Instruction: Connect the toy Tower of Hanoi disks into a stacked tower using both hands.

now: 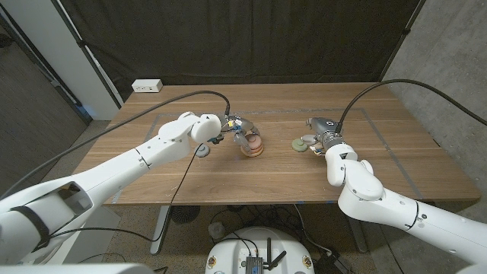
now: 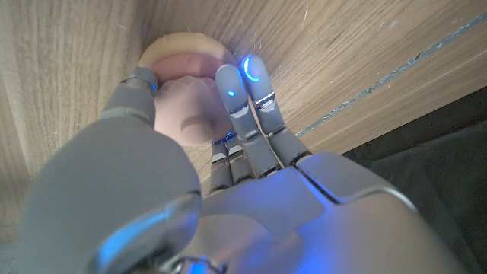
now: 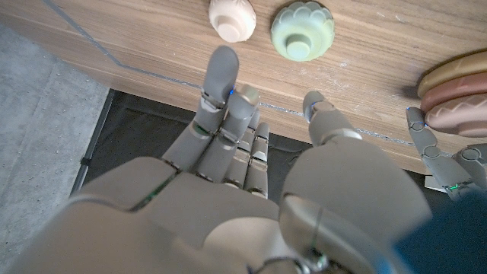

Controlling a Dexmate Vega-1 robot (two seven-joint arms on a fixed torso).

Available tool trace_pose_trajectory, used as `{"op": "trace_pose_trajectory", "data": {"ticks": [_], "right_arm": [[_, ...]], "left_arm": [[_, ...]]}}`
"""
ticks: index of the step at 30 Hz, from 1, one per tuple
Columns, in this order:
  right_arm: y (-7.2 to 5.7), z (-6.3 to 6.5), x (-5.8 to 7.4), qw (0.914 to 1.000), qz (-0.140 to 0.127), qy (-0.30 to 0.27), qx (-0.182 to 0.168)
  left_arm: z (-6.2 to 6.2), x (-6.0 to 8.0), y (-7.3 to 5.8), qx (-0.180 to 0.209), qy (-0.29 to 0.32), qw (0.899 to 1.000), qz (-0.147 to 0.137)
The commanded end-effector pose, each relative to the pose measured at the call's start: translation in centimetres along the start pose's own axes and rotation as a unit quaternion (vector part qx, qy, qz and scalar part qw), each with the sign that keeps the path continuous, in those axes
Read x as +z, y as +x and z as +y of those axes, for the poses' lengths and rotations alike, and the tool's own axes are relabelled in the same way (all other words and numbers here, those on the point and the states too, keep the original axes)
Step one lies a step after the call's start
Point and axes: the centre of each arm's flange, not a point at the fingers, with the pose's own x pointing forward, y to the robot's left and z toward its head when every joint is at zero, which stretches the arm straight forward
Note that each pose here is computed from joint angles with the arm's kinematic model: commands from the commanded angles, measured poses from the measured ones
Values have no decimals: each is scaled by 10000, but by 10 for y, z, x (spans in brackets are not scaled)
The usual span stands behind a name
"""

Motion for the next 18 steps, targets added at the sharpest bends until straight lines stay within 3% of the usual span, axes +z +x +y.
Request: {"op": "trace_pose_trajectory", "data": {"ticks": [1,18], "right_arm": [[2,0,0,10000,16,1,4],[5,0,2,10000,-37,-4,17]], "left_arm": [[4,0,0,-26,91,9999,111],[7,-9,-8,-29,-12,9997,238]]}}
